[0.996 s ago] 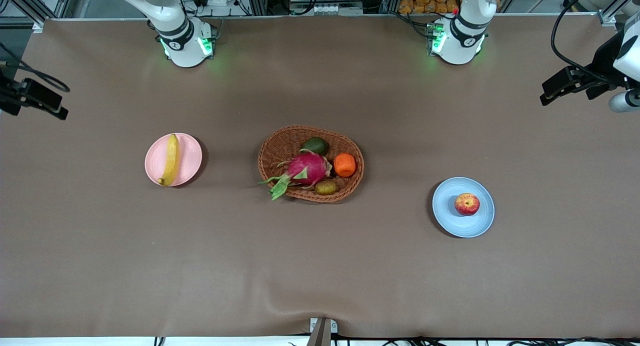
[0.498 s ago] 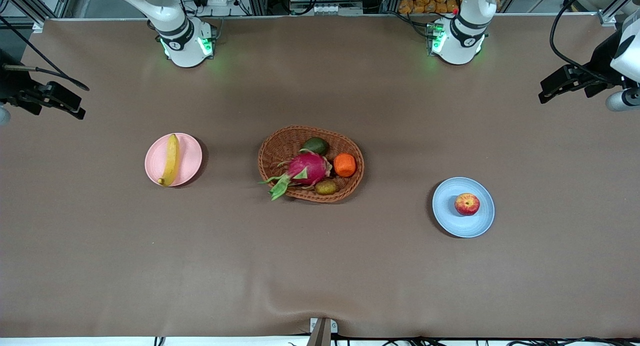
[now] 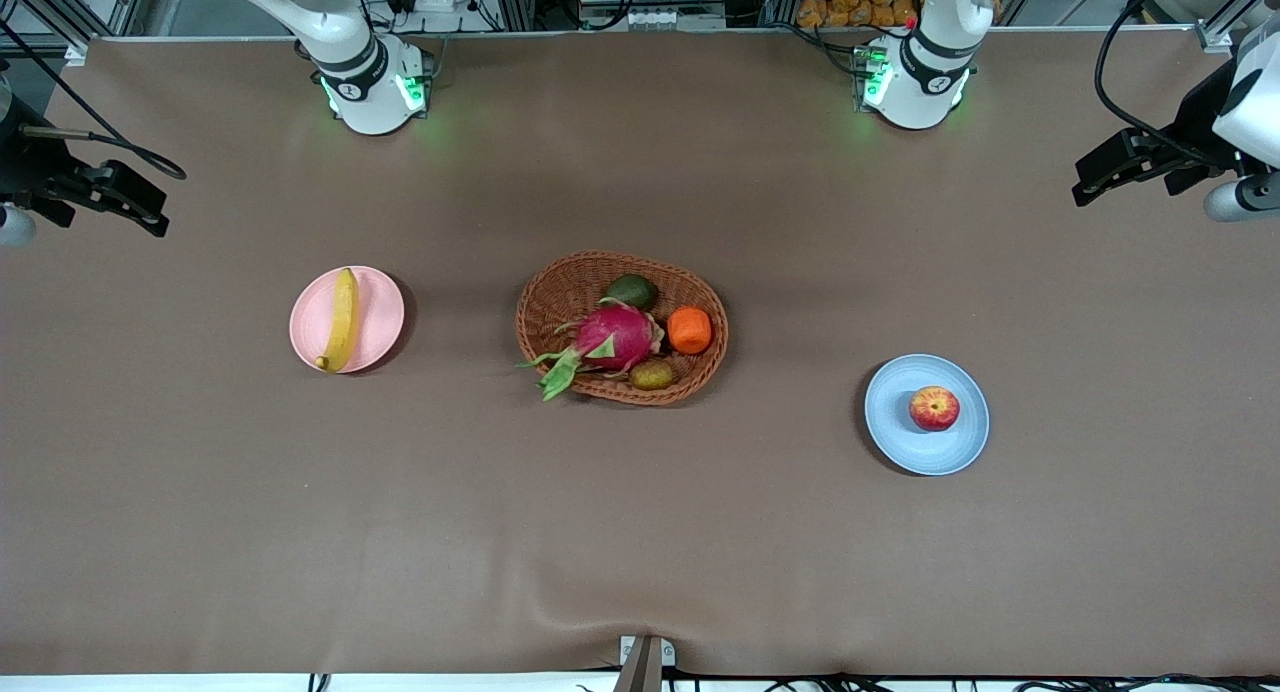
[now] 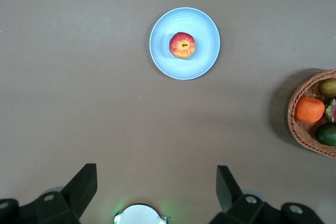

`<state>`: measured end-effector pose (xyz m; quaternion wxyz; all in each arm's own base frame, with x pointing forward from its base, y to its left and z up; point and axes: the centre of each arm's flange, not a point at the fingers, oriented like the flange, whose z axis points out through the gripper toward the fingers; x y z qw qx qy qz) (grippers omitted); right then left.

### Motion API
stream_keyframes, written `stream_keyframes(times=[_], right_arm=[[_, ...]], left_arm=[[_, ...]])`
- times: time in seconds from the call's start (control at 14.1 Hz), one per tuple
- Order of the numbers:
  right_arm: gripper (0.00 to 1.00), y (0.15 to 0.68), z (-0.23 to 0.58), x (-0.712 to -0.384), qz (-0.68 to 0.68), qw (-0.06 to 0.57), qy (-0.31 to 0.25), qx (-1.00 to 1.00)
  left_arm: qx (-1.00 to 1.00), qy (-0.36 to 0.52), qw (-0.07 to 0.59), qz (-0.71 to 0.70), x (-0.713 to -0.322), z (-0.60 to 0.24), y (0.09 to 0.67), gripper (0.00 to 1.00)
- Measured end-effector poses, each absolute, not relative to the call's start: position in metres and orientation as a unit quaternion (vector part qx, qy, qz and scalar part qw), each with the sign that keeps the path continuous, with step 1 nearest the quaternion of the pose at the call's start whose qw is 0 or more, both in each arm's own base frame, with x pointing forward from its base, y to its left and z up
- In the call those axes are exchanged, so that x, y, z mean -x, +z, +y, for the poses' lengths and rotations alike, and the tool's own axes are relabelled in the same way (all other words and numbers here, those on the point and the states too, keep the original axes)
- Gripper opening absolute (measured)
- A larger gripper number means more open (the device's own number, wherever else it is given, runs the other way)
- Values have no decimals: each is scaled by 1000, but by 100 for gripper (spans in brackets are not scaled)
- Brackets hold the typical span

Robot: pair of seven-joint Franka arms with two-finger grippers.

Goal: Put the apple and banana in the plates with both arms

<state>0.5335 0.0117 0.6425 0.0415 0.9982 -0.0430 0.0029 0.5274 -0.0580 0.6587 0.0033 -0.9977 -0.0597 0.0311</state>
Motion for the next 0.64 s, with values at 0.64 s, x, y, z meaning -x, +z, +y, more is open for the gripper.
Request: stream_keyframes(times=[0.64], right_arm=[[100,642,10,-534,-49,24,2,-999]], left_arm=[[998,31,3,-59,-527,-58,659,100]])
